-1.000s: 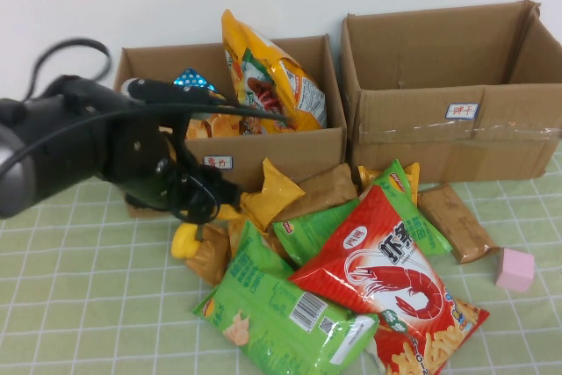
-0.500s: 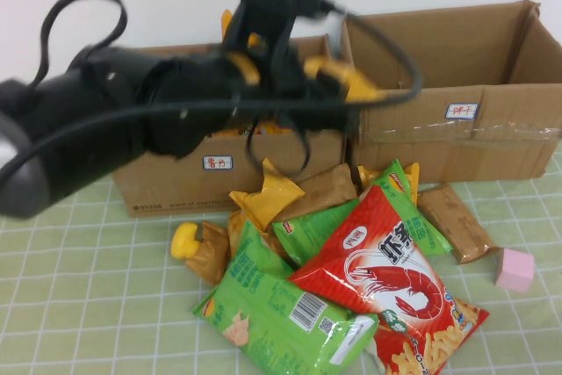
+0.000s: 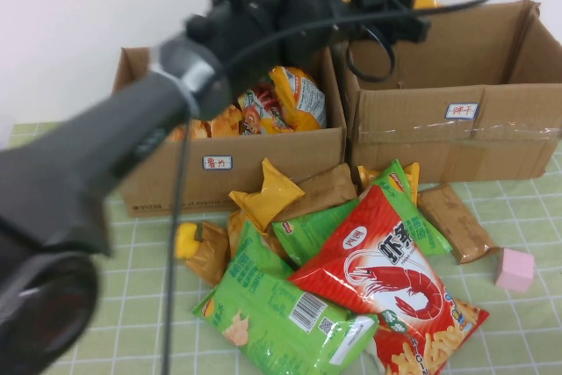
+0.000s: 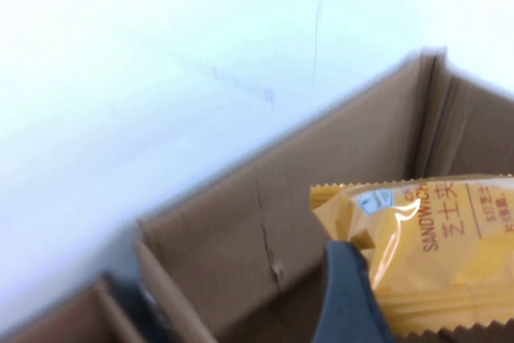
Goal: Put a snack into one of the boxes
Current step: Place the biscuit in the biscuit box, then pick up the biscuit
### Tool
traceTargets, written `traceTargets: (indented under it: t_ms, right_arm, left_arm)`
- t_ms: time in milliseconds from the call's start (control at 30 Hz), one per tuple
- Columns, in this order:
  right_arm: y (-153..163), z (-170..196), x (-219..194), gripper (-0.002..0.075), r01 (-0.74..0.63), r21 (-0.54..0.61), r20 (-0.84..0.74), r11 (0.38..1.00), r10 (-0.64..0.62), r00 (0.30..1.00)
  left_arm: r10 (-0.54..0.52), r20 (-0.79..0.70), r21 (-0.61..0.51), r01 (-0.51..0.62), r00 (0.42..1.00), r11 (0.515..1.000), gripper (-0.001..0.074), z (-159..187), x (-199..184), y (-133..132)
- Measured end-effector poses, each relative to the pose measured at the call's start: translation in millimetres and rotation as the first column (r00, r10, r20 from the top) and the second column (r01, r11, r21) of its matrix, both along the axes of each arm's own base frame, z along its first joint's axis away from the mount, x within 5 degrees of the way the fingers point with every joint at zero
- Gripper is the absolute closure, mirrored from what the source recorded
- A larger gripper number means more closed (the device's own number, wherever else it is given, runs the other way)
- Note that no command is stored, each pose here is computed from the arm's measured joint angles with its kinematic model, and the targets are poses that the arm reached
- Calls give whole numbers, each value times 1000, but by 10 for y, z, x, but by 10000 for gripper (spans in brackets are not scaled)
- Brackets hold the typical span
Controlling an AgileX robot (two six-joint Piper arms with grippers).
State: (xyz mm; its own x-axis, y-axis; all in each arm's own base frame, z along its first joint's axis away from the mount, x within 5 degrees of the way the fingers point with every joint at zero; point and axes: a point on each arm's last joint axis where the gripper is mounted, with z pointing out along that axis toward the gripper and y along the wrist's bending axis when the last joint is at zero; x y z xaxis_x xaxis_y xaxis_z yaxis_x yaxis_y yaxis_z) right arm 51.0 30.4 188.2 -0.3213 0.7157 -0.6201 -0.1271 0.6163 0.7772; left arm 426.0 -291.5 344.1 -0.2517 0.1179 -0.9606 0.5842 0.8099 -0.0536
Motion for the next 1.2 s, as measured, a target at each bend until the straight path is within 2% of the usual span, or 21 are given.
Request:
traceTargets:
  t_ms: [100,267,333,400,467,633,700,800,933,1100,1200]
  right_arm:
    - [32,-20,-15,728,-39,-9,-21,999,39,999]
    - [79,-58,-41,728,-101,-36,-56,994,99,994]
    - [84,-64,-45,728,-109,-40,-61,993,106,992]
    - [86,-65,-45,728,-111,-40,-62,993,108,992]
    - [87,-65,-46,728,-112,-40,-63,993,109,992]
    - [86,-66,-46,728,-112,-42,-63,993,109,992]
    - [86,-66,-46,728,-115,-59,-57,992,111,992]
    - [88,-63,-46,728,-120,-83,-46,989,116,992]
    - [85,-51,-44,728,-117,-95,-33,989,115,993]
    - [68,175,-67,728,-98,-199,50,975,110,993]
    - [47,328,-46,728,-82,-281,55,956,102,993]
  left_arm:
    - [-6,-45,16,6,999,1000,353,-297,195,-141]
    - [-9,-97,30,12,995,999,230,-578,354,-259]
    - [-11,-115,53,17,993,998,225,-608,358,-262]
    - [-11,-109,84,21,994,996,258,-560,339,-241]
    - [-8,-75,127,18,997,992,330,-419,303,-193]
    - [15,23,238,-20,1000,971,634,247,60,74]
    - [19,51,256,-32,999,966,692,524,-80,186]
    - [17,109,276,-47,994,960,722,904,-293,365]
    - [18,87,319,-44,996,947,733,1087,-518,536]
    - [-30,3,428,25,1000,903,735,895,-795,635]
    - [-62,-18,429,63,998,901,735,749,-1057,728]
